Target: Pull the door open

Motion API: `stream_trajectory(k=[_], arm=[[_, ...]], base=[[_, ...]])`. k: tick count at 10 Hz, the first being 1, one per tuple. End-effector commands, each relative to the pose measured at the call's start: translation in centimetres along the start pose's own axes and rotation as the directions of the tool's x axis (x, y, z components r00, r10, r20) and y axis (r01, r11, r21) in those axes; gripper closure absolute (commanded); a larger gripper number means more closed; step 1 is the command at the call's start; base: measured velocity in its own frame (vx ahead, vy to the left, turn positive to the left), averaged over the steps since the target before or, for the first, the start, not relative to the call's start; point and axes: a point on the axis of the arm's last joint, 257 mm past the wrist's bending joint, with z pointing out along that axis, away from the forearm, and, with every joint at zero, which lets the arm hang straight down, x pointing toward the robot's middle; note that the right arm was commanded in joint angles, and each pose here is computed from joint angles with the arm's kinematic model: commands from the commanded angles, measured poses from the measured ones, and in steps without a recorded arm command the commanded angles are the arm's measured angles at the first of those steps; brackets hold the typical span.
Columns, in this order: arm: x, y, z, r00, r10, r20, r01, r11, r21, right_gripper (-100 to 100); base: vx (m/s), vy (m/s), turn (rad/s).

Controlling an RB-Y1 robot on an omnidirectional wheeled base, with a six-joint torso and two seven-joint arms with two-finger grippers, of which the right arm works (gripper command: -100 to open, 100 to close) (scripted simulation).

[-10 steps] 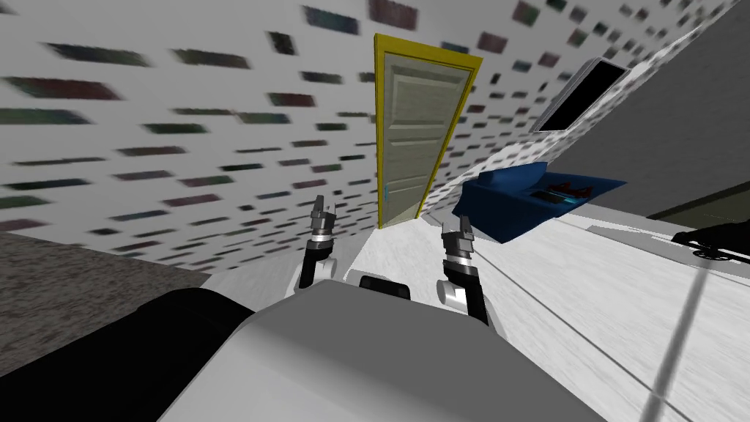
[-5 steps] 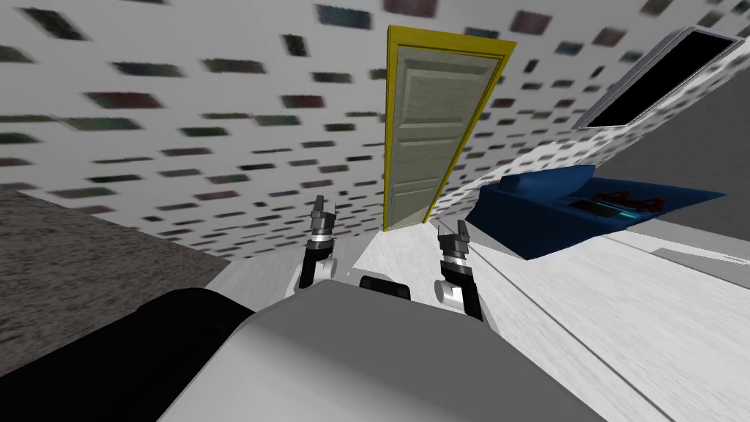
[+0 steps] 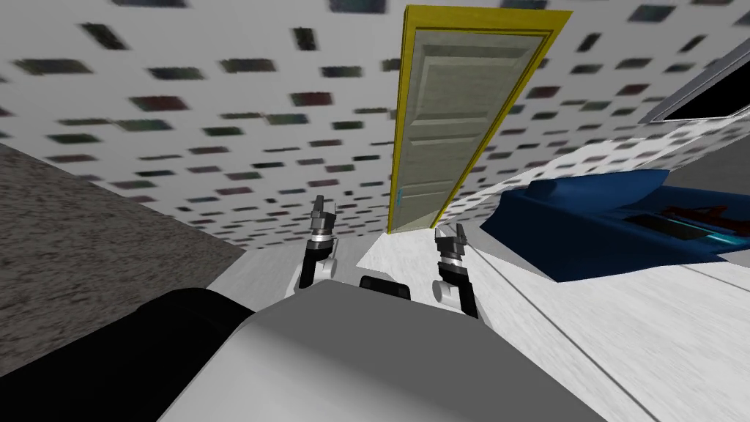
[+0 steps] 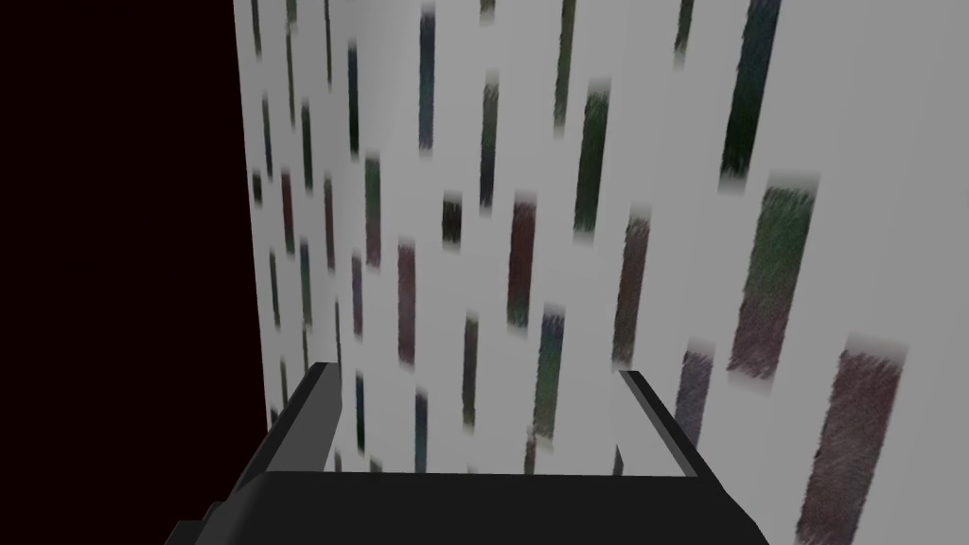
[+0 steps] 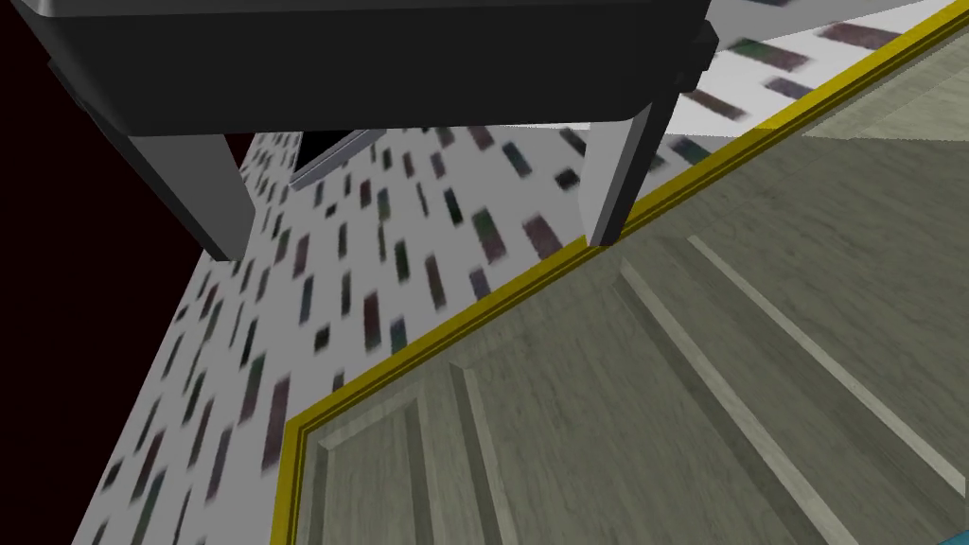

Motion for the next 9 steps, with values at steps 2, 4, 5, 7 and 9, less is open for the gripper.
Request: stream_trajectory(k=[2, 4, 5, 7, 9], arm=[[-0.9, -1.4, -0.29, 0.997, 0.075, 0.018, -0.075, 0.997, 0.015, -100], [-1.6, -2.4, -0.56, 0.991, 0.131, 0.035, -0.132, 0.991, 0.024, -100], [-1.9, -2.9, -0.70, 0.986, 0.159, 0.044, -0.160, 0.987, 0.028, -100], [-2.7, -3.9, -1.02, 0.975, 0.214, 0.064, -0.216, 0.976, 0.034, -100], [-3.4, -4.8, -1.36, 0.960, 0.268, 0.086, -0.272, 0.962, 0.037, -100]], base=[[0.090, -0.045, 0.158], [0.087, -0.029, 0.186], [0.081, -0.036, 0.182], [0.096, -0.046, 0.155], [0.093, -0.040, 0.182]])
